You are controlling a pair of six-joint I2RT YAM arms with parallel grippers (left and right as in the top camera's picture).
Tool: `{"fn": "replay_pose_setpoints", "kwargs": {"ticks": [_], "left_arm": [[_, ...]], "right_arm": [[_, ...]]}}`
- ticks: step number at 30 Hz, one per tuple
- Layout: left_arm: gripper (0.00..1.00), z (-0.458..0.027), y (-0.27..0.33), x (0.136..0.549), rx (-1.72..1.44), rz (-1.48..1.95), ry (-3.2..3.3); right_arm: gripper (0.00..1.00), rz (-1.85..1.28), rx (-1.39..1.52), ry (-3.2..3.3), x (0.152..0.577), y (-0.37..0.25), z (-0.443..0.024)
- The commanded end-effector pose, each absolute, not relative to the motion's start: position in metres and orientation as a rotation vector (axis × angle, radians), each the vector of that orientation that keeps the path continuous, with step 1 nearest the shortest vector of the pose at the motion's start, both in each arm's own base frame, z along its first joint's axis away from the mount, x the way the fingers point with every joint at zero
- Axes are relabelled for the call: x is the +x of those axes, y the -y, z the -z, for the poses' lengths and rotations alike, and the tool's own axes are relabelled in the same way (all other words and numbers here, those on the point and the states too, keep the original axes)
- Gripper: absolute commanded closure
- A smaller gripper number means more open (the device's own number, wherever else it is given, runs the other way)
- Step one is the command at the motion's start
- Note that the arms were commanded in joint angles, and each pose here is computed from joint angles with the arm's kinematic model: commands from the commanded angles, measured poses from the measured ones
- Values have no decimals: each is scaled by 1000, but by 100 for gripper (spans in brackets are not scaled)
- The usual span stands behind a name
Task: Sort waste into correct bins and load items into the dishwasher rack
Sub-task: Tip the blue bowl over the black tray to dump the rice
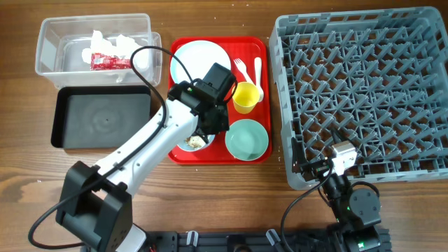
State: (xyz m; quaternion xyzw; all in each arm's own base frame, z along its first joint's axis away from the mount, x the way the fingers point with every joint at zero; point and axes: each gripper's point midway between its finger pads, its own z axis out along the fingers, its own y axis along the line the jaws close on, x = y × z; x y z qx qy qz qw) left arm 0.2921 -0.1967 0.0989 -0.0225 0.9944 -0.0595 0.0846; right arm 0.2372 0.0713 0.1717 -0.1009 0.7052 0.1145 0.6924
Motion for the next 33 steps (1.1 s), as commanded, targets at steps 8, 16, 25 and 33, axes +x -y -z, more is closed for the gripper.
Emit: {"fn": "replay_pose_setpoints", "kwargs": {"ticks": [8,16,25,33], "left_arm": [[96,-176,114,335,-139,576,-2880],[96,-179,-4,372,-415,997,-2631],[96,-163,-67,390,-626,1416,-2320],[96,-156,-86,395,-735,1642,-2134]], "right_arm": [[0,-265,-226,-1574,237,-72,-172],[0,-265,-226,-1574,237,-72,-172],[0,-265,-225,-1574,237,-72,-172],[0,-265,-226,-1574,237,-72,-172]]}}
